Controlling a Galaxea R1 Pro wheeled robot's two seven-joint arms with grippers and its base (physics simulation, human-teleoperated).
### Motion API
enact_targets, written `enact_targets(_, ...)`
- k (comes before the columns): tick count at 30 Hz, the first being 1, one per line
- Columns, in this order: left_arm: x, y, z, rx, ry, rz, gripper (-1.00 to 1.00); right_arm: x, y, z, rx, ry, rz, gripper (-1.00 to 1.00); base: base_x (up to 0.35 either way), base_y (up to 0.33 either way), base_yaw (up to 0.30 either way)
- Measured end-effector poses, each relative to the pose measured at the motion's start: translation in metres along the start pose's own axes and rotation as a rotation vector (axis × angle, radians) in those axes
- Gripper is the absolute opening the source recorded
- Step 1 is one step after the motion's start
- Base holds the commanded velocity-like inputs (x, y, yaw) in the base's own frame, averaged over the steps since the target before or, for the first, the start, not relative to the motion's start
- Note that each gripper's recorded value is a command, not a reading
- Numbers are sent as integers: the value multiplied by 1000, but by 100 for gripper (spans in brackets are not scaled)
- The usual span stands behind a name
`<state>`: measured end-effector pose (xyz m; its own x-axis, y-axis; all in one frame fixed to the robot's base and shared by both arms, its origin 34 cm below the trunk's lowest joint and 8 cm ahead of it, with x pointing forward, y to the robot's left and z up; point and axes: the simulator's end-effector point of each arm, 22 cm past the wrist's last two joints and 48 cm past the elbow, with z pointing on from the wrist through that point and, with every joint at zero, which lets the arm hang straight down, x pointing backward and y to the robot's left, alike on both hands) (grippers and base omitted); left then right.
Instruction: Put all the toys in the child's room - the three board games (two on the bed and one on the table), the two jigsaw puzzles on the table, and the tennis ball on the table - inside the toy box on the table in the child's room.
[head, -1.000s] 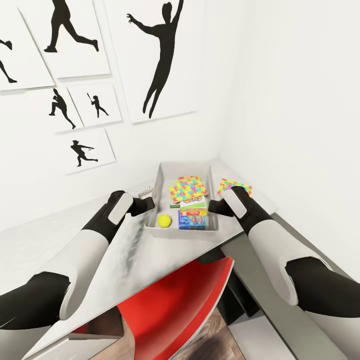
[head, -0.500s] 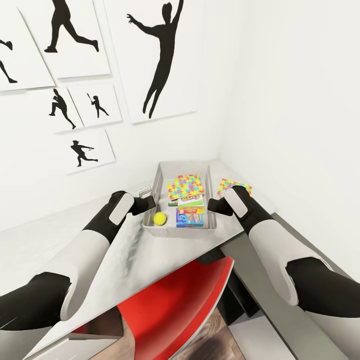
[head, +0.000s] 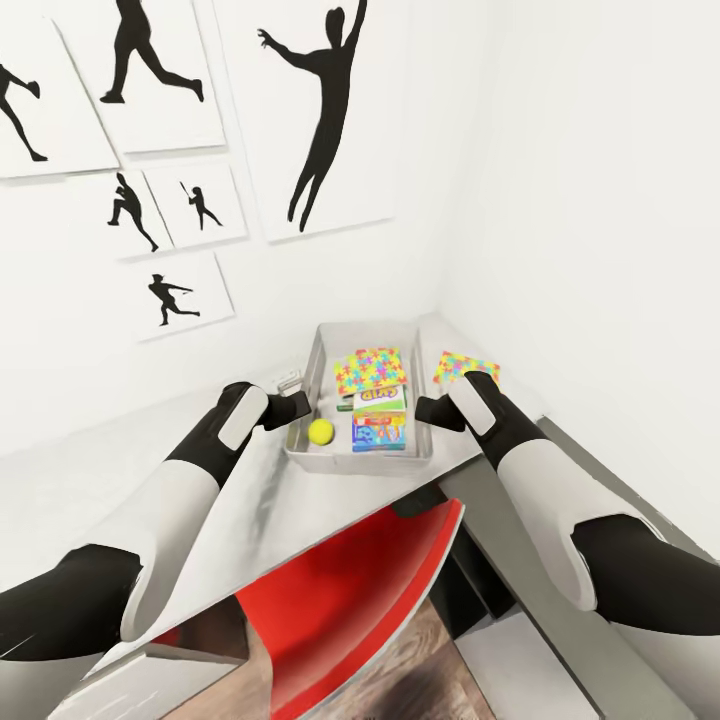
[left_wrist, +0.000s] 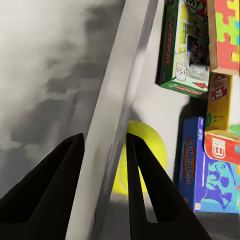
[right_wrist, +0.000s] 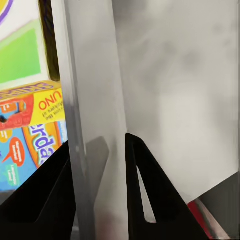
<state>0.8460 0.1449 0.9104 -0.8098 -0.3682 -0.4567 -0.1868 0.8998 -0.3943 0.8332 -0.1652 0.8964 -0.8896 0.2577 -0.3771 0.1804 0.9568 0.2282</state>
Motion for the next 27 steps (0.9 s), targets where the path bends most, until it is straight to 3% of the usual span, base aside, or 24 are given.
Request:
enact_targets(13,0,0,0,1,0,3,-100,0,0,0,0,0,0,-100,-36,0,8)
enact_targets(27,0,0,-1,7,4,6,-100,0,1,0,0,1,-1,-100,-8,0,194)
